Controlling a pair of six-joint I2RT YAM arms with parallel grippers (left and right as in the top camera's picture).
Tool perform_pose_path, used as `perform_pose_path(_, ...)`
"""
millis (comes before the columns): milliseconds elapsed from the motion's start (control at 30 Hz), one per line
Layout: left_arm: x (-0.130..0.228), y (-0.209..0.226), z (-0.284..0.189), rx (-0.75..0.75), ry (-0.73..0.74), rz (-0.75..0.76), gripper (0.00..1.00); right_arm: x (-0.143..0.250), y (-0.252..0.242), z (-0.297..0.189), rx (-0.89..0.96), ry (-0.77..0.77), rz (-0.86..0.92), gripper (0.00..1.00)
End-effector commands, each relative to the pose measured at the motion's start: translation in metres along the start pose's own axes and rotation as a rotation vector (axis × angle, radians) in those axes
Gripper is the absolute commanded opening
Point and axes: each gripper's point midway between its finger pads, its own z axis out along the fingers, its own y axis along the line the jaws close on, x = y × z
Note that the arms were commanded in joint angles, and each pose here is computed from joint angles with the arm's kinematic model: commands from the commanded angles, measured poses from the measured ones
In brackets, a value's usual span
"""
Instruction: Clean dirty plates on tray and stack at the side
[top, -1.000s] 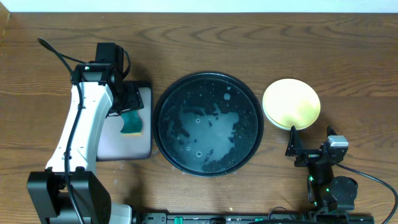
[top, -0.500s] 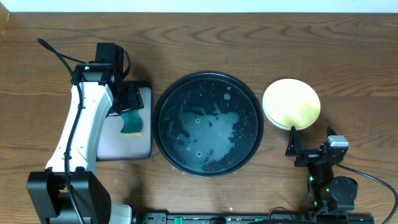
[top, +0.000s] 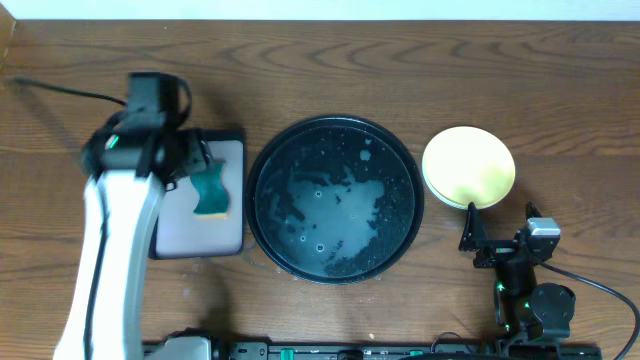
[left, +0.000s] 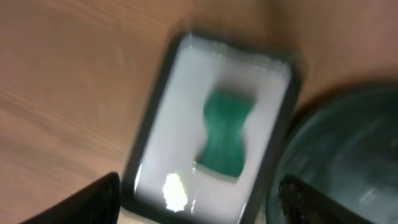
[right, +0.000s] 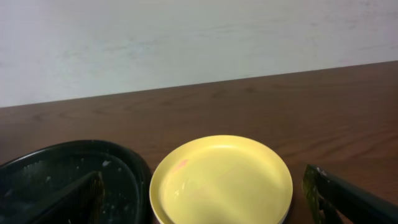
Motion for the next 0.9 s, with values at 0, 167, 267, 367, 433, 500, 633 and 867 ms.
perform_pose_path(0,-0.015,0.016,-0.035,0.009,-0.177,-0.058,0.81,0.000,0.000,0.000,0.000,-0.006,-0.011,0.99)
perform_pose_path(167,-0.024,0.022,-0.068,0.088,-0.438,-0.122,0.81,0.000,0.000,0.000,0.000,-0.005,-0.011,0.99)
perform_pose_path(267,-0.018,0.023,-0.073,0.126,-0.556,-0.120,0.81,0.000,0.000,0.000,0.000,-0.006,-0.011,0.99)
perform_pose_path(367,-0.003,0.020,-0.070,0.174,-0.653,-0.084,0.81,0.000,0.000,0.000,0.000,-0.005,-0.011,0.99)
perform_pose_path(433,0.005,0.019,-0.067,0.199,-0.712,-0.083,0.81,0.000,0.000,0.000,0.000,-0.005,-0.011,0.99)
perform_pose_path(500,0.012,0.017,-0.063,0.221,-0.764,-0.077,0.81,0.000,0.000,0.000,0.000,-0.005,-0.011,0.99)
perform_pose_path(633,0.029,0.010,-0.052,0.264,-0.869,0.001,0.81,0.000,0.000,0.000,0.000,-0.005,-0.011,0.99)
perform_pose_path(867,0.058,0.013,-0.032,0.251,-0.973,0.057,0.81,0.000,0.000,0.000,0.000,-0.005,-0.011,0.99)
